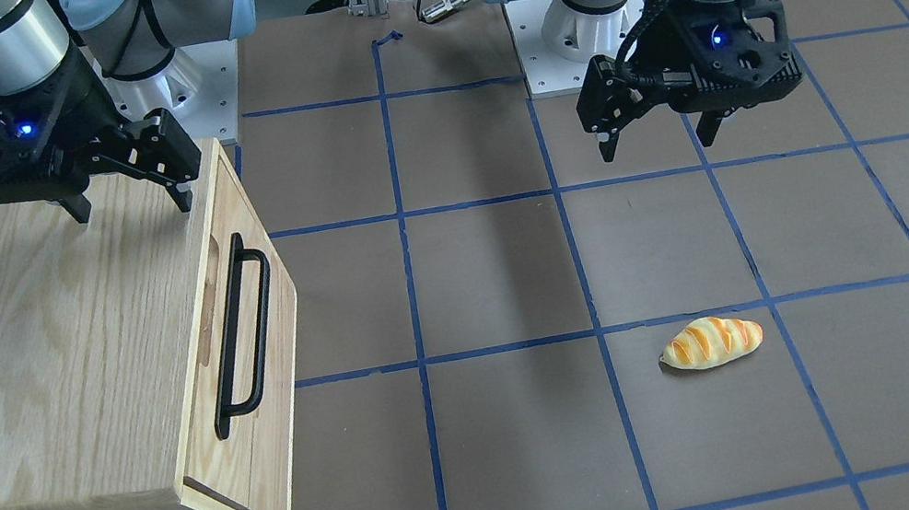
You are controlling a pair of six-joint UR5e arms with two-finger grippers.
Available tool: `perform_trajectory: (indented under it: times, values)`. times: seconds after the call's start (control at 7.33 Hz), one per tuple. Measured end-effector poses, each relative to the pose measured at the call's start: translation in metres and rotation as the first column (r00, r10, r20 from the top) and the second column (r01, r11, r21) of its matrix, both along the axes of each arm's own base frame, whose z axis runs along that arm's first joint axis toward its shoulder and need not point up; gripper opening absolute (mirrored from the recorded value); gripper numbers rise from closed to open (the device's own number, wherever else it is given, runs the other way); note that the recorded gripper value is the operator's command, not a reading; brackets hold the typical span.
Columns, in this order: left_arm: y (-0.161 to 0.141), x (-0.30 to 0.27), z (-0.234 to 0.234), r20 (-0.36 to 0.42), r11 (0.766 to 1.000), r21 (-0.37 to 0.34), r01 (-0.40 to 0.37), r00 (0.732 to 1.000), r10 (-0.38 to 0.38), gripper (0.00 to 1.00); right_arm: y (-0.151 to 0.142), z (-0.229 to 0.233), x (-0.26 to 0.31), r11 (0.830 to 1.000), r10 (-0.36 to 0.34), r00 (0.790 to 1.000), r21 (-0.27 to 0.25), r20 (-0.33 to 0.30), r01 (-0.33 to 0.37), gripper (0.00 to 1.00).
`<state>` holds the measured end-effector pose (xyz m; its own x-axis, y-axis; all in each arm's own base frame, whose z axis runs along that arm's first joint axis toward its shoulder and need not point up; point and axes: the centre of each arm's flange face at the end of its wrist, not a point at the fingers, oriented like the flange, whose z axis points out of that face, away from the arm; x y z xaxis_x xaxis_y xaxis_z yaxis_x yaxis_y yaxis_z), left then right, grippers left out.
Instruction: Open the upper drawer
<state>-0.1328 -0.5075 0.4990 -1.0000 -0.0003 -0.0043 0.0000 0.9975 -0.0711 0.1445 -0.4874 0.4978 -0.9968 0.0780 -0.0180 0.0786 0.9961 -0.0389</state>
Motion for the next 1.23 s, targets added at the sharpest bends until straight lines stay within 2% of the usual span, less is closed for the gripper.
perform_trajectory:
  times: [0.82,1.23]
  values:
    - [-0.013,0.01,-0.005,-0.005,1.0,0.004,-0.02,1.0,0.02,1.0,0.0,0.0,0.0,1.0,0.0,1.0,0.0,0.0,0.0,1.0]
    - [-0.028,-0.021,-0.012,-0.097,0.998,-0.03,-0.054,0.994,0.051,1.0,0.0,0.0,0.0,1.0,0.0,1.0,0.0,0.001,0.0,1.0]
